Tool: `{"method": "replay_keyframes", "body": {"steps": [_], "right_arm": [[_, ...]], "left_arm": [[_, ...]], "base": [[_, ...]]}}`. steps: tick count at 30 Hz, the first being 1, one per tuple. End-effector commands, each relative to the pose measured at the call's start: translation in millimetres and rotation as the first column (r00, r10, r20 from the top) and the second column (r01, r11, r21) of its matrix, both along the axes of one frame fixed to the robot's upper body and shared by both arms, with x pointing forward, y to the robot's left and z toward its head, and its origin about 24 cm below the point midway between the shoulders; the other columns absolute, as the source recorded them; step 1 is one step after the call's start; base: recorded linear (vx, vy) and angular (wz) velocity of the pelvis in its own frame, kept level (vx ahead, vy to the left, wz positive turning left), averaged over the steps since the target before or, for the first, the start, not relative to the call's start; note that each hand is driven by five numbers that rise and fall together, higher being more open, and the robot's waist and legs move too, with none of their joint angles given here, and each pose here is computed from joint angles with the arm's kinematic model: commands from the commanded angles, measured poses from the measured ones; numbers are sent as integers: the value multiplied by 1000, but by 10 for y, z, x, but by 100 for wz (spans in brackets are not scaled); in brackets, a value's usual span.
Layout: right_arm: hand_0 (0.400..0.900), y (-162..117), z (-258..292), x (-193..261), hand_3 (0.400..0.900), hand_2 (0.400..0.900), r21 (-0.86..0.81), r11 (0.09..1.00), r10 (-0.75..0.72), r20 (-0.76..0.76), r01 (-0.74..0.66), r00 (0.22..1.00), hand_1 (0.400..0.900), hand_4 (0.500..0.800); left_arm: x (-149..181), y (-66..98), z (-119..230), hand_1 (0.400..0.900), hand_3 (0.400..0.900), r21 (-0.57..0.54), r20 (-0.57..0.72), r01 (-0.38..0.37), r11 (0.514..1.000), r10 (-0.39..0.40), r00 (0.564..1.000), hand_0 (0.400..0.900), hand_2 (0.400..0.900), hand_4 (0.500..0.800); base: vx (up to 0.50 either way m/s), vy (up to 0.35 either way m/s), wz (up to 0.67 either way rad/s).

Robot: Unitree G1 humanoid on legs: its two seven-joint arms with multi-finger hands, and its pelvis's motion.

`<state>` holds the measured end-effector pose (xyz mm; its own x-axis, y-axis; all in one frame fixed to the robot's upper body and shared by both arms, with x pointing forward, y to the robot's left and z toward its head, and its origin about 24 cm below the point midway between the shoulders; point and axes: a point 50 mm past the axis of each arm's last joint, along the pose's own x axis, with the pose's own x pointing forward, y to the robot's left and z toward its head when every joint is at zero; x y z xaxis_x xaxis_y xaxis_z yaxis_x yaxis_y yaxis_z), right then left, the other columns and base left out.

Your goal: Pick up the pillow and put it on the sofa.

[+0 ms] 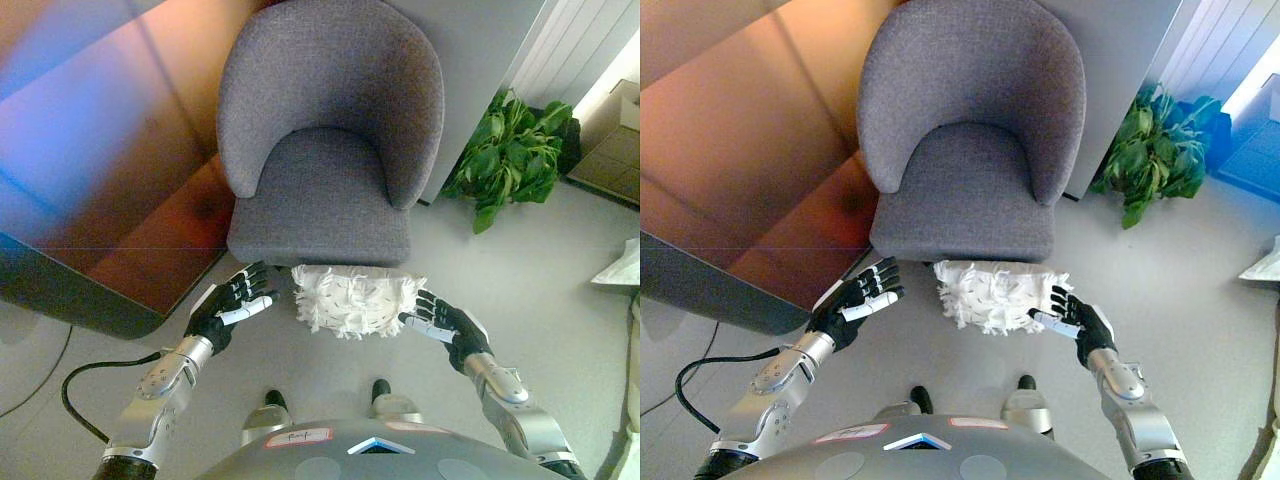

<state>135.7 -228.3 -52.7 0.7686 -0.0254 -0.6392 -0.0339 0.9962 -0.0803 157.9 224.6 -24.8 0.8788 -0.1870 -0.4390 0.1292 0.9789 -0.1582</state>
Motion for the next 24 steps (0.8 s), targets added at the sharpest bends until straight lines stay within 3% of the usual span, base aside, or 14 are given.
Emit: {"method": "replay_keyframes", "body": {"steps": [1, 11, 24], "right_arm": [[900, 60, 418, 397, 900, 900, 7, 999, 40, 272, -43, 961, 900, 800], [900, 74, 439, 365, 900, 900, 12, 999, 27, 290, -32, 957, 900, 800], [900, 87, 468, 363, 900, 900, 22, 999, 29, 306, -37, 952, 900, 800]], "left_arm": [[363, 6, 447, 900, 900, -52, 260, -40, 998, 52, 964, 900, 900, 800], [347, -32, 454, 900, 900, -78, 269, -31, 996, 51, 962, 900, 900, 800], [321, -43, 505, 900, 900, -58, 297, 32, 998, -13, 955, 900, 900, 800]], "base": [[-5, -12, 6], [-3, -6, 2], [-1, -20, -3]]}}
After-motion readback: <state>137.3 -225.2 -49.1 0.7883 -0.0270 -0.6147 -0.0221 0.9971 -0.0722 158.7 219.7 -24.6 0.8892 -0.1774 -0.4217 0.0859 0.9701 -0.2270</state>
